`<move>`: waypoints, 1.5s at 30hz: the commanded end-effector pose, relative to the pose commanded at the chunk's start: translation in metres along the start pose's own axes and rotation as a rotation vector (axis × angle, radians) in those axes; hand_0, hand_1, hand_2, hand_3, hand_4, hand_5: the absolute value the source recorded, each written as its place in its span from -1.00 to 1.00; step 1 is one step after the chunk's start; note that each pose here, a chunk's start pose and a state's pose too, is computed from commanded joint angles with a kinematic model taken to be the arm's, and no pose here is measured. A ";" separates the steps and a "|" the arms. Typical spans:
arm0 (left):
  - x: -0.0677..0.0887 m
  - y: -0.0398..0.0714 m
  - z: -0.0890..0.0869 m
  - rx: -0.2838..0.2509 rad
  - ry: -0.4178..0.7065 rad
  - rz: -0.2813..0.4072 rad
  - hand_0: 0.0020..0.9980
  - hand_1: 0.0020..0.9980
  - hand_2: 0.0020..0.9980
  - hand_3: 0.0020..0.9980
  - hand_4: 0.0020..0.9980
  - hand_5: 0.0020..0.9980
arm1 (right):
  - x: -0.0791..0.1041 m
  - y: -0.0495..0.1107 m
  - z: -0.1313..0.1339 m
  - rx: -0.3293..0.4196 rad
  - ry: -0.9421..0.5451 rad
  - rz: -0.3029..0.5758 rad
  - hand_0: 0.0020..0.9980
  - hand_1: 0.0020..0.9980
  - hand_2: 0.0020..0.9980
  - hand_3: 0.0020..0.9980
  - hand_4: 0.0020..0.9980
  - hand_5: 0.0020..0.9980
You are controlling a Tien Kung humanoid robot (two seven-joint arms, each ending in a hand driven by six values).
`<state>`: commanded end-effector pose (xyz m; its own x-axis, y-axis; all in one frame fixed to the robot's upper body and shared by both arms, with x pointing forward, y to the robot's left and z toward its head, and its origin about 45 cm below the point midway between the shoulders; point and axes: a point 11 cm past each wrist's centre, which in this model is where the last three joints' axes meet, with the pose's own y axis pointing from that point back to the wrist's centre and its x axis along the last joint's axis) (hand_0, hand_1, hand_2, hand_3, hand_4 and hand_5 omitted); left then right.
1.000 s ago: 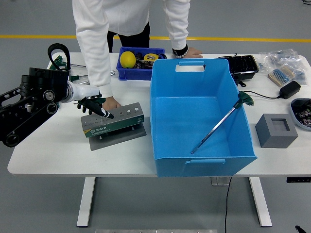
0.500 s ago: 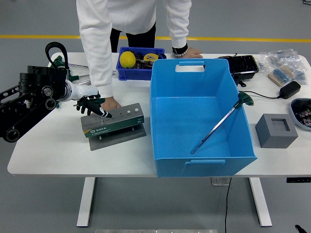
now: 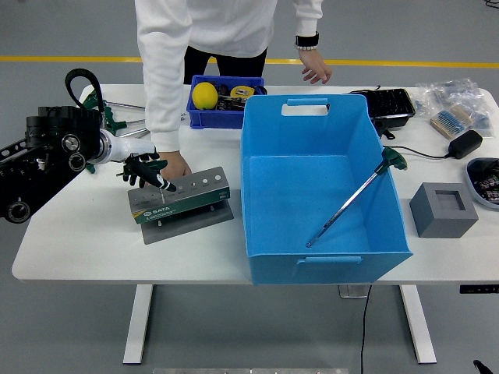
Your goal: Lift tool from toolbox,place it in box,lift tool from toolbox,place it in box
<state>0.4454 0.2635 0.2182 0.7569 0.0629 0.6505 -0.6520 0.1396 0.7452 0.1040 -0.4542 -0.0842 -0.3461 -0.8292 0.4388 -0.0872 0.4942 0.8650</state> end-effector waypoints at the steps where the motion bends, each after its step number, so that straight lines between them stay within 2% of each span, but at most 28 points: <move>1: 0.001 0.000 0.000 -0.003 0.005 0.003 -0.25 -0.28 -0.24 0.03 0.75 0.27 | 0.000 0.000 0.000 0.000 0.000 0.000 0.37 0.29 0.41 0.11 0.57 0.43; 11: 0.003 0.000 -0.002 -0.011 0.033 0.010 -0.25 -0.29 -0.25 0.02 0.75 0.21 | 0.000 0.000 -0.001 0.001 0.000 0.000 0.36 0.29 0.41 0.11 0.58 0.44; 24: -0.002 -0.006 -0.011 -0.039 0.174 -0.026 -0.25 -0.32 -0.26 0.01 0.74 0.23 | 0.000 0.000 0.000 -0.001 0.002 0.000 0.36 0.29 0.41 0.11 0.58 0.43; 25: -0.003 -0.006 -0.012 -0.041 0.190 -0.030 -0.26 -0.34 -0.27 0.05 0.72 0.33 | 0.000 0.000 0.000 -0.001 0.002 0.000 0.37 0.29 0.41 0.11 0.58 0.43; 30: -0.004 -0.008 -0.014 -0.037 0.217 -0.038 -0.26 -0.34 -0.27 0.05 0.72 0.33 | 0.000 0.000 0.001 -0.003 0.003 0.000 0.37 0.29 0.41 0.11 0.58 0.43; 31: -0.005 -0.008 -0.014 -0.037 0.220 -0.039 -0.27 -0.38 -0.30 0.03 0.70 0.50 | 0.000 0.000 0.001 -0.003 0.003 0.000 0.37 0.29 0.41 0.11 0.57 0.43; 36: -0.004 -0.009 -0.015 -0.030 0.239 -0.034 -0.27 -0.38 -0.30 0.03 0.70 0.50 | 0.000 0.000 0.002 -0.005 0.005 0.000 0.37 0.29 0.41 0.11 0.57 0.43; 37: -0.004 -0.009 -0.015 -0.028 0.246 -0.029 -0.34 -0.53 -0.45 -0.20 0.72 0.80 | 0.000 0.000 0.003 -0.006 0.005 0.001 0.37 0.29 0.41 0.11 0.57 0.43; 42: -0.001 -0.010 -0.016 -0.023 0.284 -0.005 -0.34 -0.53 -0.45 -0.20 0.72 0.80 | 0.000 0.000 0.004 -0.008 0.007 0.001 0.37 0.29 0.41 0.11 0.57 0.43; 43: -0.001 -0.010 -0.016 -0.022 0.289 -0.002 -0.48 -0.65 -0.56 -0.40 0.75 1.00 | 0.000 0.000 0.004 -0.008 0.007 0.001 0.38 0.29 0.41 0.11 0.57 0.43; 45: -0.001 -0.011 -0.017 -0.019 0.298 0.003 -0.48 -0.65 -0.56 -0.40 0.75 1.00 | 0.000 0.000 0.004 -0.009 0.007 0.001 0.38 0.29 0.41 0.11 0.57 0.43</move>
<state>0.4526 0.2785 0.2075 0.7363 0.3500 0.5790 -0.6555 0.1572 0.7386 0.1002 -0.4530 -0.0854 -0.3397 -0.8305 0.4414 -0.0787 0.4928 0.8666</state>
